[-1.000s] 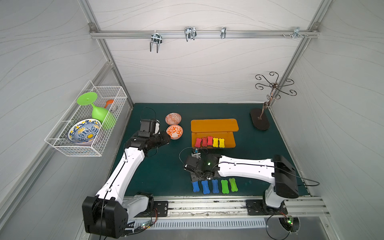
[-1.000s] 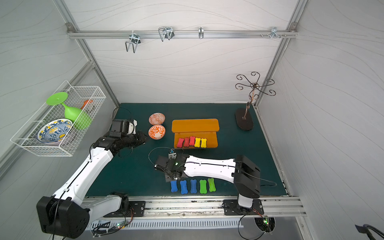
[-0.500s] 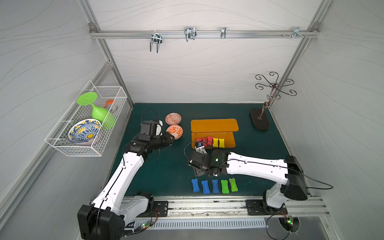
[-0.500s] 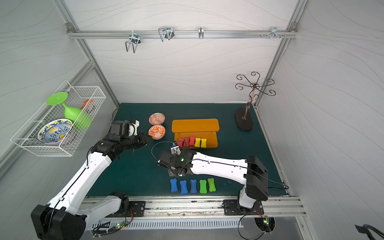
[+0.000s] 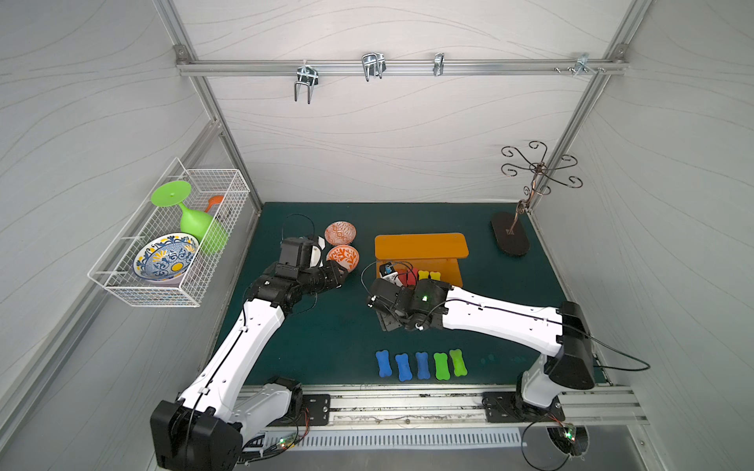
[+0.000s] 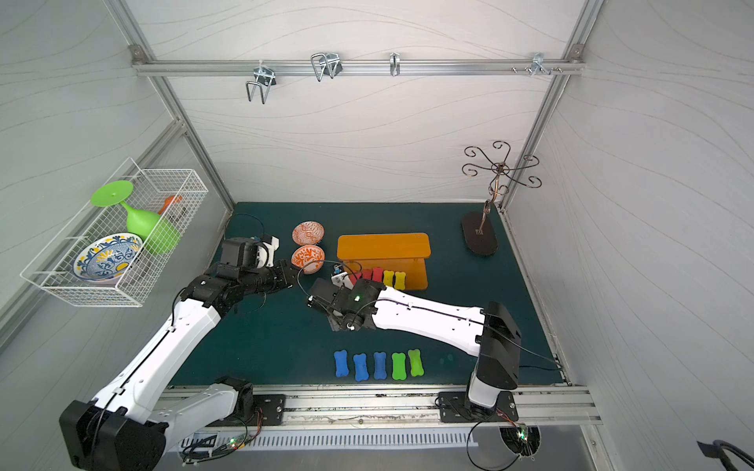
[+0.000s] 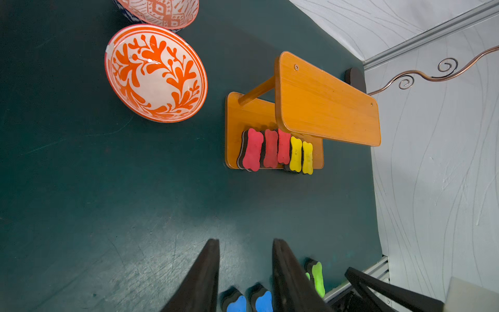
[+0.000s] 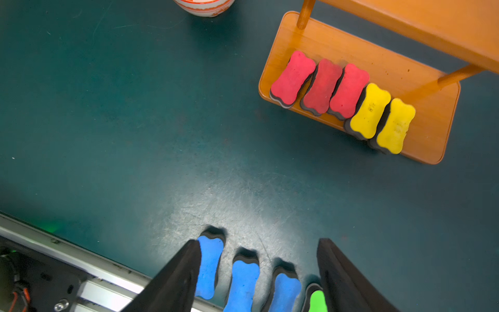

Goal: Remove the whiteboard erasers from the shelf
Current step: Adjust the shelf at the center of the board.

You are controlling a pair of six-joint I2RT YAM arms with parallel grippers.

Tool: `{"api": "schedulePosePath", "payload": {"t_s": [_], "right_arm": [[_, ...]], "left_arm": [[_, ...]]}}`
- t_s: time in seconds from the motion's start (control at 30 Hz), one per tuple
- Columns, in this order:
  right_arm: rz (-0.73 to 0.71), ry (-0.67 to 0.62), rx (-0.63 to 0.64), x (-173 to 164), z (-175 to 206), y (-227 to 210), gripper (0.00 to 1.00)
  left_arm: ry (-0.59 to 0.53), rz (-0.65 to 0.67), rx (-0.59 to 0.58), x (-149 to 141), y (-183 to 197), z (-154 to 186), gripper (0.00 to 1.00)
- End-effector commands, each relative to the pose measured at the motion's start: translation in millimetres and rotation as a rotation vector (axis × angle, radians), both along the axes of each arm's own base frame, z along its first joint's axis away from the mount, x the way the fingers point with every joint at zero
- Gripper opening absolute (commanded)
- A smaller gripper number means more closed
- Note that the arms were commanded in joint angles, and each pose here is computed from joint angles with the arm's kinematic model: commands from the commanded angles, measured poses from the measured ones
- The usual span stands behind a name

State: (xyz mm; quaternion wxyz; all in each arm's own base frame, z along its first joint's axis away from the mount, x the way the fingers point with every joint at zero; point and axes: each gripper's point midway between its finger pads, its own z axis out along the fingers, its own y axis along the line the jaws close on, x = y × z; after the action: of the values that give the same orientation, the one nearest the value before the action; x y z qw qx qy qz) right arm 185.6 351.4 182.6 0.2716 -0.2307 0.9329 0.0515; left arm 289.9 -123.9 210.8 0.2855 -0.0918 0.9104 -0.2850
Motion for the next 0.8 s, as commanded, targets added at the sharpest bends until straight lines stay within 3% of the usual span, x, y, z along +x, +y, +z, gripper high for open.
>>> {"api": "schedulePosePath", "payload": {"t_s": [0.0,0.2,0.33,0.47,0.57,0.77], "right_arm": [[0.035,-0.047,0.047,13,24,0,0.73],[0.057,-0.115,0.229,44,65,-15,0.73],[0.003,-0.107,0.446,85,93,-48,0.73],[-0.082,-0.115,0.554,123,114,-99,0.73],[-0.175,-0.094,0.607,149,111,-144,0.74],[-0.316,0.056,0.741,194,62,-202,0.73]], "left_arm": [[-0.052,-0.036,0.005,7,-5,14,0.37],[-0.053,-0.065,-0.009,22,-10,16,0.46],[-0.056,-0.046,-0.037,43,-12,30,0.5],[-0.083,-0.036,-0.082,70,-20,48,0.54],[-0.061,-0.055,-0.108,91,-32,48,0.55],[0.038,-0.135,-0.147,127,-70,18,0.54]]}}
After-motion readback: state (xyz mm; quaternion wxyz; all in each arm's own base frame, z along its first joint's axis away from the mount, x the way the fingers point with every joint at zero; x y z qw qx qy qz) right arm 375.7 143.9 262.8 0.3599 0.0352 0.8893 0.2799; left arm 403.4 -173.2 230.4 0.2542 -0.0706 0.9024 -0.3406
